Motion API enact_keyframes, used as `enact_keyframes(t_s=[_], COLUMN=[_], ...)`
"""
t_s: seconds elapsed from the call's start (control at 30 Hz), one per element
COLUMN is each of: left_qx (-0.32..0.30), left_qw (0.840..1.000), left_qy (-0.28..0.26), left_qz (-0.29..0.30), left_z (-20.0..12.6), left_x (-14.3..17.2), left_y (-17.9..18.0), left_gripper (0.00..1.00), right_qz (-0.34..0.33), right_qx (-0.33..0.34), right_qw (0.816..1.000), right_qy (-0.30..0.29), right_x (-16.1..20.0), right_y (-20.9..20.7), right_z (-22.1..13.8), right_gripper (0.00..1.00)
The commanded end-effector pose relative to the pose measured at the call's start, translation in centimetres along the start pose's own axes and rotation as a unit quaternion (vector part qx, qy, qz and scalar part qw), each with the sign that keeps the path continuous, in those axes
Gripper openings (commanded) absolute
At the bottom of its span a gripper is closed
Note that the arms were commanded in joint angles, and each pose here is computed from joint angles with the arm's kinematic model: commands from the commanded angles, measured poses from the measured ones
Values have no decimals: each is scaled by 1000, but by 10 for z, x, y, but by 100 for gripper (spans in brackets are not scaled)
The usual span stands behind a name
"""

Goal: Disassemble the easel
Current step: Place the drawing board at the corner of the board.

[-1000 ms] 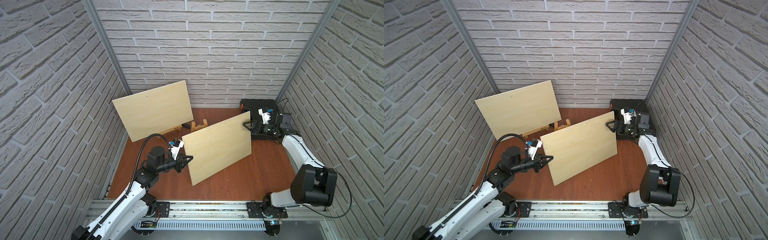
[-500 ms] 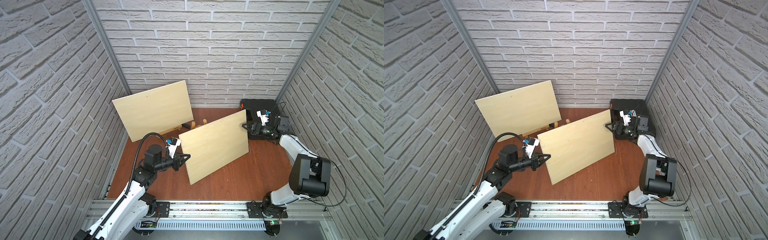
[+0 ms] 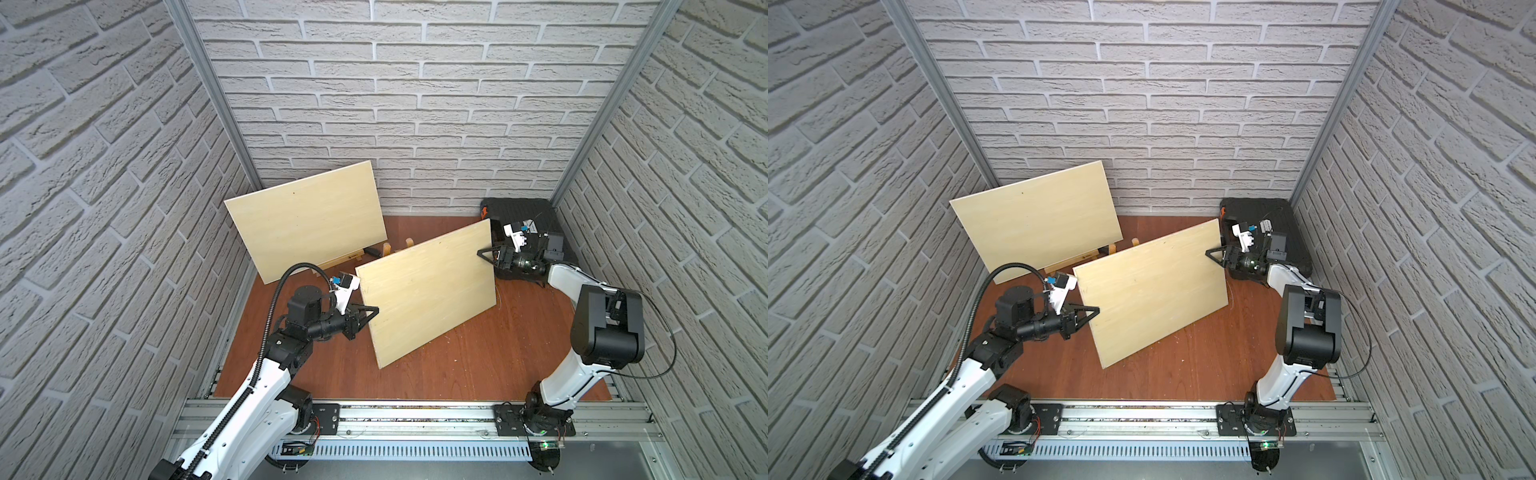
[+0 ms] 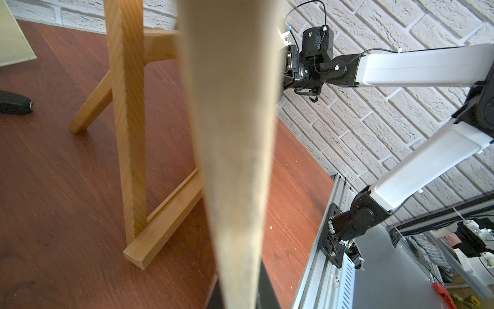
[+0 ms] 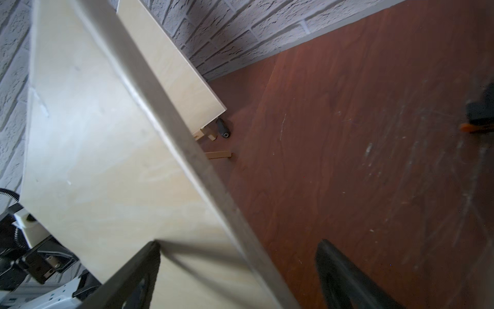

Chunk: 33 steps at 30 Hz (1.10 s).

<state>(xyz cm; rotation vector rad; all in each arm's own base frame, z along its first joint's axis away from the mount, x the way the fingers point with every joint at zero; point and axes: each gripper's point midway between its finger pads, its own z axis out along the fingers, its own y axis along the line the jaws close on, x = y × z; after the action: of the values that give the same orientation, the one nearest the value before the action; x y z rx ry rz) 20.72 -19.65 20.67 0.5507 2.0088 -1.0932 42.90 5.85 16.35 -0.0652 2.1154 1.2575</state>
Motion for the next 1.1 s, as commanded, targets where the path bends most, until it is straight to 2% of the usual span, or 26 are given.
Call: enact_keyframes(t_s=[0.0, 0.17, 0.37, 0.53, 0.73, 0.87, 0.93, 1.07], left_qx=[-41, -52, -59, -47, -35, -24, -20, -21], left_qw=[999, 998, 998, 998, 997, 997, 996, 995], left_qy=[16, 20, 27, 47, 68, 76, 81, 96], left_qz=[17, 14, 2, -10, -16, -18, -15, -9], left_z=[-2, -1, 2, 11, 22, 33, 41, 56], left_x=[5, 6, 7, 13, 19, 20, 22, 26], left_y=[15, 21, 30, 34, 38, 38, 37, 33], left_gripper=[0, 0, 0, 0, 0, 0, 0, 0], right_qz=[-46, -46, -17, 27, 63, 81, 83, 81], right_qx=[-61, -73, -41, 0, 114, 155, 196, 307], right_qw=[997, 996, 998, 998, 989, 983, 975, 947], right_qy=[-2, 20, 48, 48, 68, 59, 59, 43], right_x=[-6, 13, 52, 74, 111, 126, 129, 123], right_y=[36, 59, 73, 83, 78, 76, 70, 53], right_z=[-3, -13, -30, -43, -69, -81, -90, -119], right_gripper=[89, 83, 83, 82, 84, 84, 86, 91])
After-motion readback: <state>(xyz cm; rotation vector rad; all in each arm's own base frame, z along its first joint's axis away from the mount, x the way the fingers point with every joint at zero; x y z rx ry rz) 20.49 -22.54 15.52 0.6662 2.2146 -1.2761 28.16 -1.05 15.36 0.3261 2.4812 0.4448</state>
